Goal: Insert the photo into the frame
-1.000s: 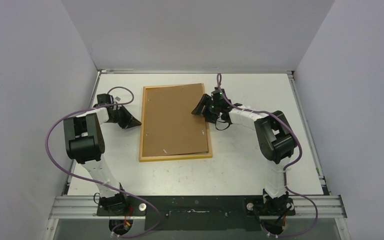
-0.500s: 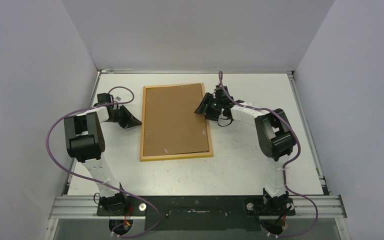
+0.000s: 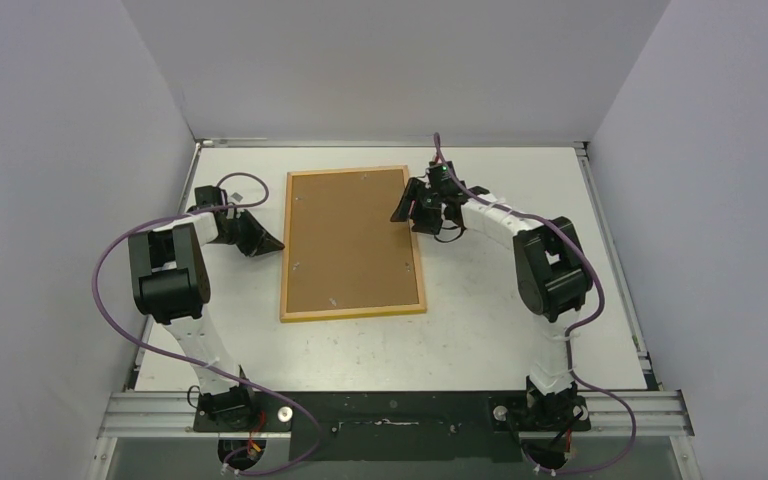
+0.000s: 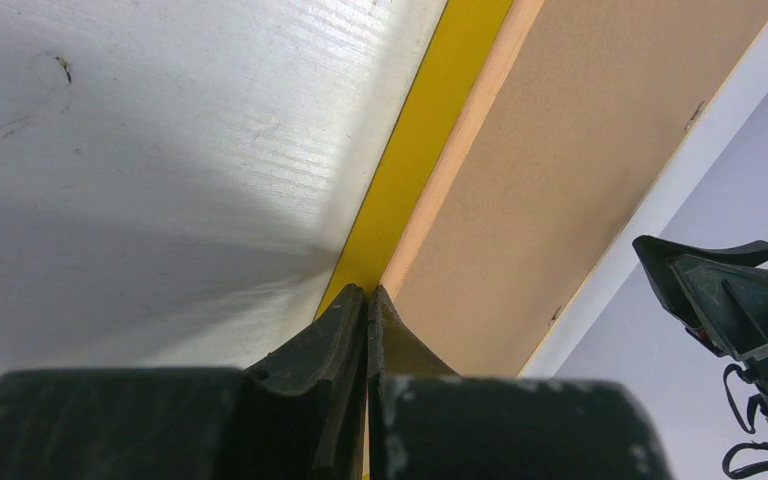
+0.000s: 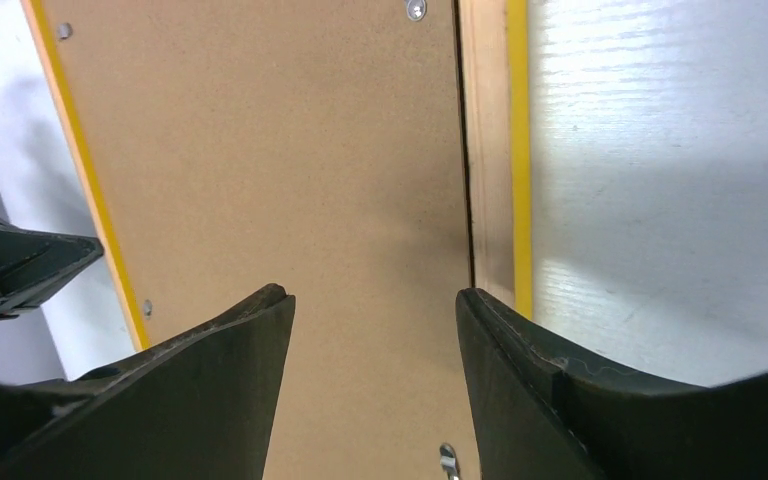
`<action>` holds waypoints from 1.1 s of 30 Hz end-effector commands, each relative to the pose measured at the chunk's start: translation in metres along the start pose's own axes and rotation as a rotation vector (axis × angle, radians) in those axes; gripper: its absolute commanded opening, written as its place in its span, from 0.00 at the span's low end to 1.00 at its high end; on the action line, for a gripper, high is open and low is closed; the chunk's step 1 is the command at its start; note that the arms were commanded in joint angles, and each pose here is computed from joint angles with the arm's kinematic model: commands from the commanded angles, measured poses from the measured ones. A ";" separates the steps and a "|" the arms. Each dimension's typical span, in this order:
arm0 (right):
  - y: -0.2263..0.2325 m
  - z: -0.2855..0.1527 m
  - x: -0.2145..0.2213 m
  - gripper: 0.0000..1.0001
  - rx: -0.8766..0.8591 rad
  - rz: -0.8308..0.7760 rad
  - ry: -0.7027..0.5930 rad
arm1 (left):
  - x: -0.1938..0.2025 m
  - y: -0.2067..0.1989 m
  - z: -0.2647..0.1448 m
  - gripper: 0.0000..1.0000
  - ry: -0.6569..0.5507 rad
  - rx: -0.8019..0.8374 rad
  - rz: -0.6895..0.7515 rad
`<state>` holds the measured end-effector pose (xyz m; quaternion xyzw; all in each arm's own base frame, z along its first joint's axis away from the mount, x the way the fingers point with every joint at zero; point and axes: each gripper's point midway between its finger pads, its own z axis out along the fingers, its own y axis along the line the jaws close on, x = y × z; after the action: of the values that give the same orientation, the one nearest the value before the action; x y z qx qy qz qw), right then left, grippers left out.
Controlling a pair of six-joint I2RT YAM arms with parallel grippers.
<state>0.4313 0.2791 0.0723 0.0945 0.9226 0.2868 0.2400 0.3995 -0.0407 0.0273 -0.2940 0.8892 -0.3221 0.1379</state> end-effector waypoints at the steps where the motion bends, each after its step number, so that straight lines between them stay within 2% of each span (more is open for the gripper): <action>1: 0.008 -0.028 -0.021 0.61 0.035 -0.068 -0.059 | -0.002 0.009 0.006 0.00 0.000 -0.052 0.017; 7: -0.006 -0.039 -0.025 0.61 0.113 -0.116 -0.082 | -0.003 0.008 0.004 0.01 0.001 -0.054 0.026; 13: -0.023 -0.031 -0.014 0.61 0.162 -0.171 -0.029 | 0.000 0.007 0.001 0.18 0.003 -0.047 0.040; 15: -0.027 -0.027 -0.010 0.61 0.168 -0.180 -0.007 | 0.003 0.008 0.002 0.19 0.010 -0.048 0.040; 23: -0.024 -0.014 0.004 0.61 0.125 -0.196 0.066 | 0.018 0.003 0.005 0.20 0.060 -0.010 0.051; 33: -0.026 -0.004 0.032 0.60 0.110 -0.200 0.151 | 0.033 -0.006 0.012 0.15 0.105 -0.006 0.073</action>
<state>0.4031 0.2552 0.0379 0.0103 0.9610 0.2017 0.1889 0.3925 -0.0562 0.0248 -0.2634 0.9011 -0.3207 0.1257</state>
